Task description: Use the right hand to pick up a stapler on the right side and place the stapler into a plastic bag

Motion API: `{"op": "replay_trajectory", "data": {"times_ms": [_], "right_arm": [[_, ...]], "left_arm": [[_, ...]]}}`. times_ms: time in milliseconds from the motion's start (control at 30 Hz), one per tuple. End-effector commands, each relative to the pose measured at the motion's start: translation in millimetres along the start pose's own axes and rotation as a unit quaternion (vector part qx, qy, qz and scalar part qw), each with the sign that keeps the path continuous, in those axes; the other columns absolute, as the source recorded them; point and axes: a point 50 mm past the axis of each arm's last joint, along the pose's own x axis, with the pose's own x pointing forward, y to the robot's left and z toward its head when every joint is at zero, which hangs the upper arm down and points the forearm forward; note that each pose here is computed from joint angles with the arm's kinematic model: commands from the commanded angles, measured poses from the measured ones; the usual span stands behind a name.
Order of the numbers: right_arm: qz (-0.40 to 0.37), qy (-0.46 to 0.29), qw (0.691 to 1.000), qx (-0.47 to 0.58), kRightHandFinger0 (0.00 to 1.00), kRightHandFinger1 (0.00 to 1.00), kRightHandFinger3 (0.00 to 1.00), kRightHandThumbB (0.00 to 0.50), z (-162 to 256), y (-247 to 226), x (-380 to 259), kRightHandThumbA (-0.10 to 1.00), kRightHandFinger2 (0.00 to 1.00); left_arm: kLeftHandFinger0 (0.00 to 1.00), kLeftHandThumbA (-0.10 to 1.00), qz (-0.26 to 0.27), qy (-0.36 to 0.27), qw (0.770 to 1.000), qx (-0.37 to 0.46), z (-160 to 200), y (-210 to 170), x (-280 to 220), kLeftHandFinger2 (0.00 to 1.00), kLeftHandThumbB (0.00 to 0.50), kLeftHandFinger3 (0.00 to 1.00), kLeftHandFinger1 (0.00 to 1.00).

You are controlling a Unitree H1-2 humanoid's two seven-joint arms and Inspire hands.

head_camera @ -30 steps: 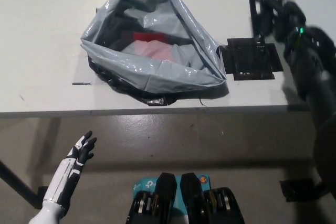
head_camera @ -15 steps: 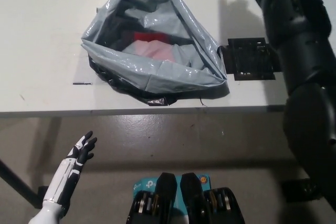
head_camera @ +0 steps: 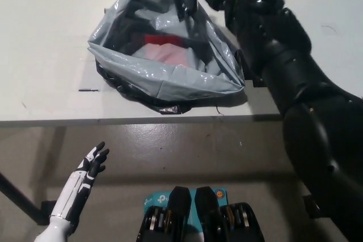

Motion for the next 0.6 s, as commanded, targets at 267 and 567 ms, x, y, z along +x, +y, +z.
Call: {"op": "replay_trajectory", "data": {"times_ms": [267,567], "right_arm": [[-0.010,-0.233,0.847,-0.477,0.00,0.11,0.16,0.227,70,42,-11,0.45,0.31],[-0.053,-0.317,0.693,-0.645,0.00,0.02,0.22,0.259,57,43,-15,0.52,0.30]], "left_arm": [[1.00,0.99,-0.024,-0.040,0.999,0.027,20,4,11,1.00,0.064,1.00,1.00],[1.00,0.90,-0.031,-0.044,0.998,0.030,21,3,15,1.00,0.037,1.00,1.00]]}}
